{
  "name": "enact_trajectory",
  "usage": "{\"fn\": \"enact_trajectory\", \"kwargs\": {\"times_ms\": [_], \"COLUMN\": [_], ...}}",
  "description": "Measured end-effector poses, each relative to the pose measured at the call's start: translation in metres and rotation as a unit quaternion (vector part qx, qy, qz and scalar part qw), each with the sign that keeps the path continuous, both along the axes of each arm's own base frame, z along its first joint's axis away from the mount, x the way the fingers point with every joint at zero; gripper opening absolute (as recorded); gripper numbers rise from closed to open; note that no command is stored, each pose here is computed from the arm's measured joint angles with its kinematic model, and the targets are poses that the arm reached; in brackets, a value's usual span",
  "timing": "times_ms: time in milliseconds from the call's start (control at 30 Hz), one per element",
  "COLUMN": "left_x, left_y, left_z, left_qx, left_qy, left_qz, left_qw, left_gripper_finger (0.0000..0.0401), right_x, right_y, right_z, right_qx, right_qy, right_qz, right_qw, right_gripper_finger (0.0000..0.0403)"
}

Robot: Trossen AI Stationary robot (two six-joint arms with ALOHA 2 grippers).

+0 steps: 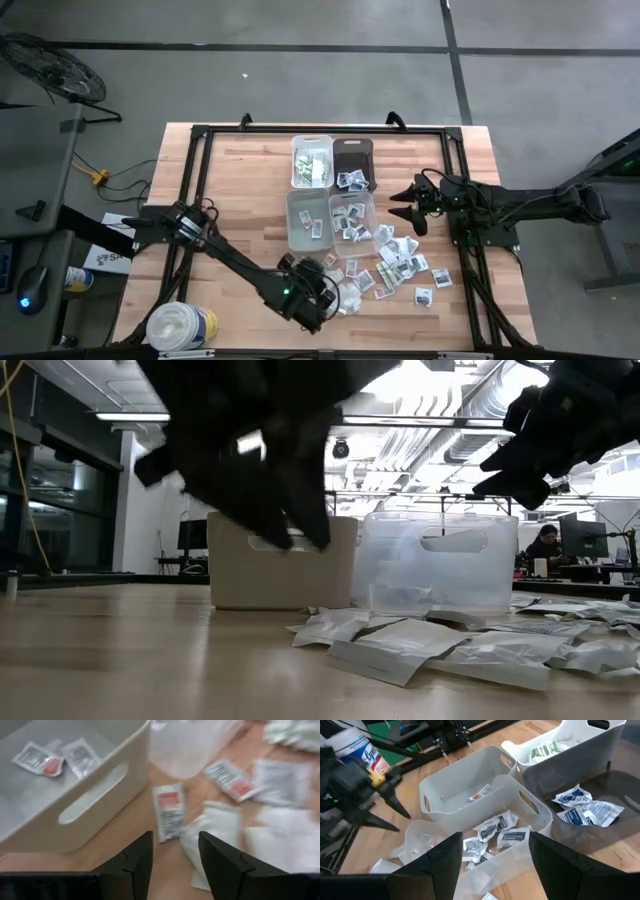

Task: Pick & Place First Aid Supplies
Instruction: Put the orange ointment pack into the gray bin

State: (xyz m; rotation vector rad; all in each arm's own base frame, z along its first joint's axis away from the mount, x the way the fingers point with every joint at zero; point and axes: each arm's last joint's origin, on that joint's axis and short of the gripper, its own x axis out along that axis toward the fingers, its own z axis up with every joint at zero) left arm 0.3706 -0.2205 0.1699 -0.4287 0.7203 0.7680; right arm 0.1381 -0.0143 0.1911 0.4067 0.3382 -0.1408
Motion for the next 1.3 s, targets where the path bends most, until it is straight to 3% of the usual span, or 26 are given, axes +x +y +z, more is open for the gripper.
{"fn": "enact_trajectory", "kwargs": {"times_ms": [400,533,733,1300], "left_x": [0.013,0.022,0.034,0.036], "left_y": [0.002,0.005,0.011,0.023], "left_z": [-0.027,-0.036,-0.038,-0.041], "left_qx": [0.007,0.016,0.025,0.001], "left_qy": [-0.018,-0.017,-0.012,0.036], "left_qz": [0.02,-0.002,-0.037,-0.052], "left_qw": [1.0,1.0,0.999,0.998], "left_gripper_finger": [0.0156,0.0156,0.0156,0.0155], "right_x": [0.001,0.001,0.001,0.001], "right_y": [0.0,0.0,0.0,0.0], "right_z": [-0.001,-0.002,-0.002,-0.001], "right_qx": [0.001,0.001,0.001,0.001], "right_qy": [0.005,0.006,0.006,0.006], "right_qz": [0.0,0.0,0.0,0.0], "right_qw": [1.0,1.0,1.0,1.0], "right_gripper_finger": [0.0222,0.0222,0.0222,0.0222]}}
